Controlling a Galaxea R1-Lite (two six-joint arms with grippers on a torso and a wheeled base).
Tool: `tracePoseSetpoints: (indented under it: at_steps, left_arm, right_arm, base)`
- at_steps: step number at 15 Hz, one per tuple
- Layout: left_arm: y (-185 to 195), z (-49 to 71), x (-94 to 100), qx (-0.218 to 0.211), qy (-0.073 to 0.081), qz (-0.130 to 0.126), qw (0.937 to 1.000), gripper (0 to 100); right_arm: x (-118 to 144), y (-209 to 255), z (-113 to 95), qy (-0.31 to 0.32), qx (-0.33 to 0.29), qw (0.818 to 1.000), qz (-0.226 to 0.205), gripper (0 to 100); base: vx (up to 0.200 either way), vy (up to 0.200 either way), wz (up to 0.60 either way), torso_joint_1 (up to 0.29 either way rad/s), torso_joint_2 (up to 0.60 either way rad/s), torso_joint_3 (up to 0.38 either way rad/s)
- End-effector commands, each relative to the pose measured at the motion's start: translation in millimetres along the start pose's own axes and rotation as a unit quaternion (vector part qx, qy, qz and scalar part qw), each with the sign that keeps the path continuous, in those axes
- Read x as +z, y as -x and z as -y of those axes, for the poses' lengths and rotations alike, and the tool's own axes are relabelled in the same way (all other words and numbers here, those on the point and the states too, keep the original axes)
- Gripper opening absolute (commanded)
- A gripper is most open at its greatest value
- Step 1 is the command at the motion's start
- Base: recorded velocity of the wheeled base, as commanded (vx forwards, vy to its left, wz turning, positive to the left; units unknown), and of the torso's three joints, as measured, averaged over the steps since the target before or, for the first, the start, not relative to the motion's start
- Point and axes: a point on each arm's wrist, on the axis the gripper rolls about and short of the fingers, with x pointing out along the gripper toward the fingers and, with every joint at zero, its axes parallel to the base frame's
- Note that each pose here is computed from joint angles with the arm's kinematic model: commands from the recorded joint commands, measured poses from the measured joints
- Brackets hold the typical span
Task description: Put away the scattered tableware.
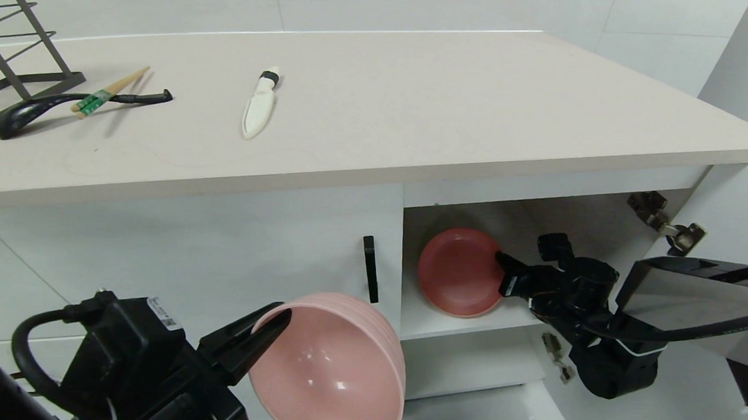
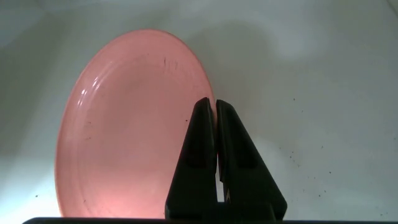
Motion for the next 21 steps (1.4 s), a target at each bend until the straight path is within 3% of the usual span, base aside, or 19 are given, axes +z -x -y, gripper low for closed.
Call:
tracePoseSetpoints:
  at_steps: [1,2,3,7,10,14,17,18,19,21]
  left_arm:
    - [-0.4,0.1,-0.4,0.0,0.0,-0.001,1.0,0]
    - [-0.4,0.1,-0.4,0.0,0.0,-0.001,1.0,0]
    - [-0.4,0.1,-0.4,0.0,0.0,-0.001,1.0,0]
    - [-0.4,0.1,-0.4,0.0,-0.001,-0.001,1.0,0]
    - [-0.9,-0.8,-1.2,0.003,-0.001,-0.003,1.0,0]
    - [-1.2,-3.1,-2.0,0.011,-0.009,-0.006,0.9999,0]
    - [-6.0,-0.4,-8.8,0.004,-0.012,-0.025,0.9996,0]
    - [-12.6,2.5,-16.5,-0.003,-0.028,-0.045,0.9986,0]
    - [-18.4,4.0,-18.2,-0.005,-0.041,-0.049,0.998,0]
    - [-22.4,19.6,-15.7,-0.043,-0.054,-0.039,0.9969,0]
  right_arm:
    - [-2.9,0.0,0.5,0.001,-0.003,1.0,-0.003,0]
    - [-3.5,0.0,0.7,0.001,-0.004,1.0,-0.003,0]
    - [-4.8,0.0,0.9,0.001,-0.005,1.0,-0.005,100]
    - [-4.1,0.0,0.9,0.003,-0.006,1.0,-0.004,100]
    - [17.4,8.7,-5.3,0.05,-0.027,0.998,0.013,100]
    - [66.5,69.9,-33.4,0.084,-0.01,0.996,0.01,100]
    - [83.0,116.0,-54.2,0.083,0.016,0.996,-0.001,100]
    - [87.5,143.1,-60.7,0.083,0.025,0.996,-0.012,100]
    - [88.9,154.9,-61.6,0.083,0.026,0.996,-0.017,100]
    - [90.7,175.3,-61.5,0.083,0.024,0.996,-0.025,100]
  base:
    - [0.0,0.0,0.0,0.0,0.0,0.0]
    - [0.0,0.0,0.0,0.0,0.0,0.0]
    - [0.0,0.0,0.0,0.0,0.0,0.0]
    - [0.0,0.0,0.0,0.0,0.0,0.0]
    - [0.0,0.0,0.0,0.0,0.0,0.0]
    - [0.0,0.0,0.0,0.0,0.0,0.0]
    - [0.0,0.0,0.0,0.0,0.0,0.0]
    - [0.0,0.0,0.0,0.0,0.0,0.0]
    - [0.0,0.0,0.0,0.0,0.0,0.0]
    - [0.0,0.0,0.0,0.0,0.0,0.0]
